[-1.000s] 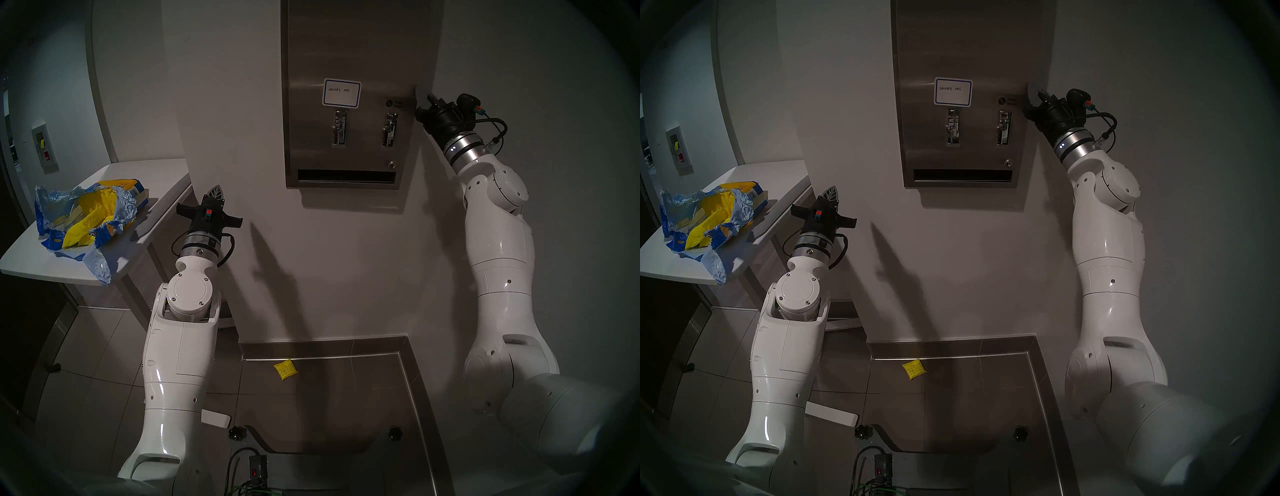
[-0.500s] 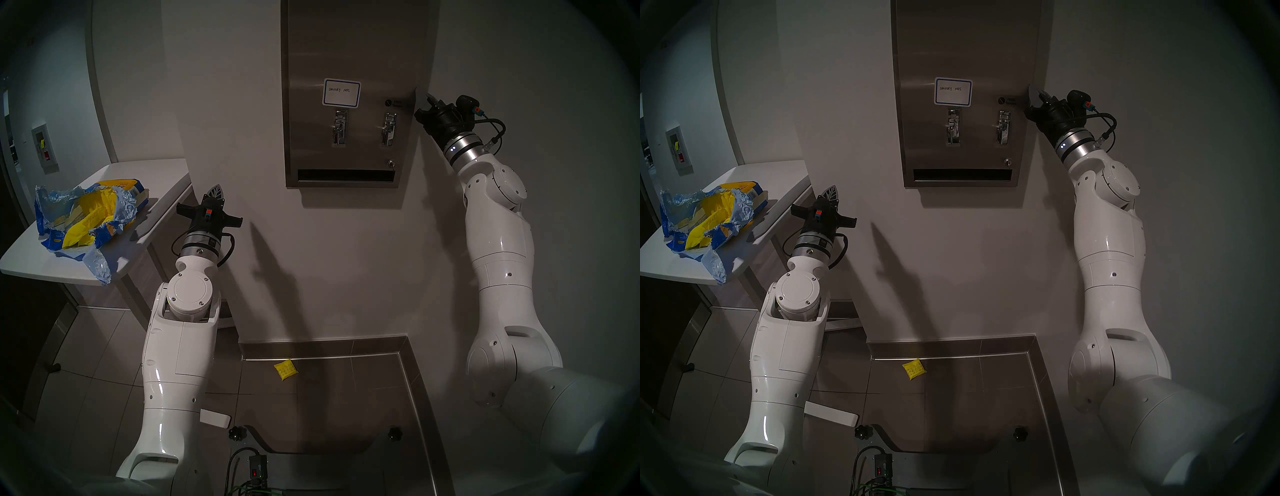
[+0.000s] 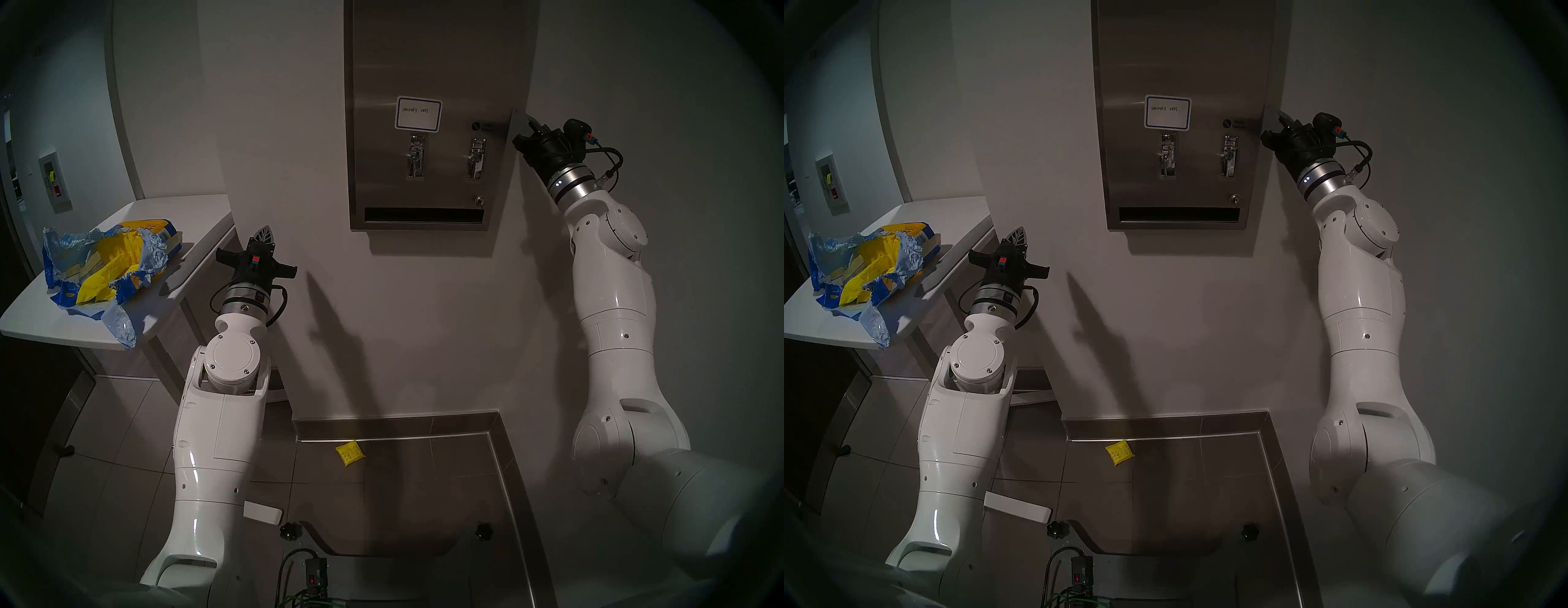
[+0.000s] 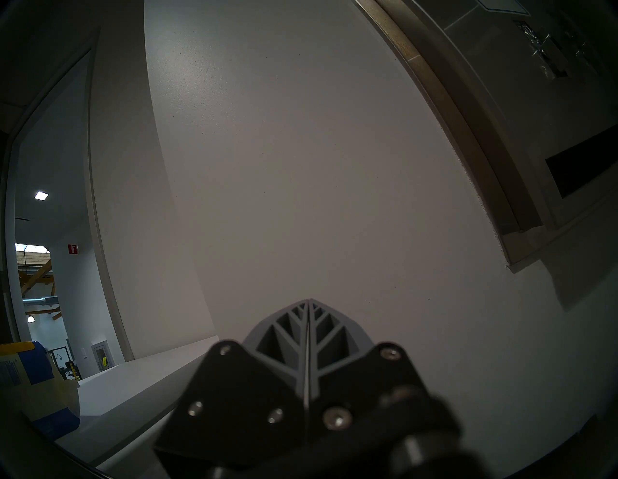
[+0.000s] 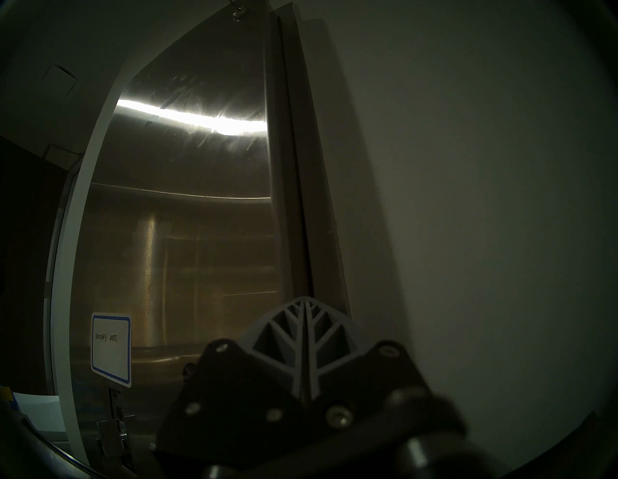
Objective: Open the dispenser door, put the pads inside, close the door
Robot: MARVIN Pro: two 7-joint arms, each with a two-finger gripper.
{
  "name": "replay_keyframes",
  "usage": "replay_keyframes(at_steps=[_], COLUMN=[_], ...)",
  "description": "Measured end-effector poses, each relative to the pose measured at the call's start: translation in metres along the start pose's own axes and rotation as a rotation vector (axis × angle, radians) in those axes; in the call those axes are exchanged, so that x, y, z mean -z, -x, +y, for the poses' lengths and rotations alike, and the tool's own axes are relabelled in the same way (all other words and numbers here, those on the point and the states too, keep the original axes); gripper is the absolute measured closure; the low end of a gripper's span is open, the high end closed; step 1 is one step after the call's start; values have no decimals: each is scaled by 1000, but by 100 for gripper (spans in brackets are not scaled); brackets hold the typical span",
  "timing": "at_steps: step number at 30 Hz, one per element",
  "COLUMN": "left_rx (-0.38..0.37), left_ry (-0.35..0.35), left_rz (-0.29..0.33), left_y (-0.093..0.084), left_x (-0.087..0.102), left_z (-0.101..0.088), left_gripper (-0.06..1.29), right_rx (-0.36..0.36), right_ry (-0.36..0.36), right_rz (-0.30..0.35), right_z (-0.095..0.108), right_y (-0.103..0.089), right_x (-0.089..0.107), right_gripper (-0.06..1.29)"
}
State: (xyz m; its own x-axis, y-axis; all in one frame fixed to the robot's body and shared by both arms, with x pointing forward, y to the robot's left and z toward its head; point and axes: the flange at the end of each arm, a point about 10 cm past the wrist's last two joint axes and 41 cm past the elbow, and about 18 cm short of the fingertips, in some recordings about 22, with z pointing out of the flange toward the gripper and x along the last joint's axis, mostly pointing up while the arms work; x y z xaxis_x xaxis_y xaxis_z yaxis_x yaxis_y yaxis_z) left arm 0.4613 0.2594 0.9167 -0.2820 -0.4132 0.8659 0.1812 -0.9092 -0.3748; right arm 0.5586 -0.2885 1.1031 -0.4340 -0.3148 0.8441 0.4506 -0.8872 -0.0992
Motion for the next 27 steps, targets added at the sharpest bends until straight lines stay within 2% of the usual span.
replay_keyframes(at_steps=[27], left_rx=[-1], left_ry=[-1], left_rz=[4], left_y=[0], left_x=[0], left_z=[0], left_gripper=[125], right_rx=[5], right_ry=[44], right_rz=[2], right_z=[0], right_y=[-1], right_x=[9], right_gripper=[127])
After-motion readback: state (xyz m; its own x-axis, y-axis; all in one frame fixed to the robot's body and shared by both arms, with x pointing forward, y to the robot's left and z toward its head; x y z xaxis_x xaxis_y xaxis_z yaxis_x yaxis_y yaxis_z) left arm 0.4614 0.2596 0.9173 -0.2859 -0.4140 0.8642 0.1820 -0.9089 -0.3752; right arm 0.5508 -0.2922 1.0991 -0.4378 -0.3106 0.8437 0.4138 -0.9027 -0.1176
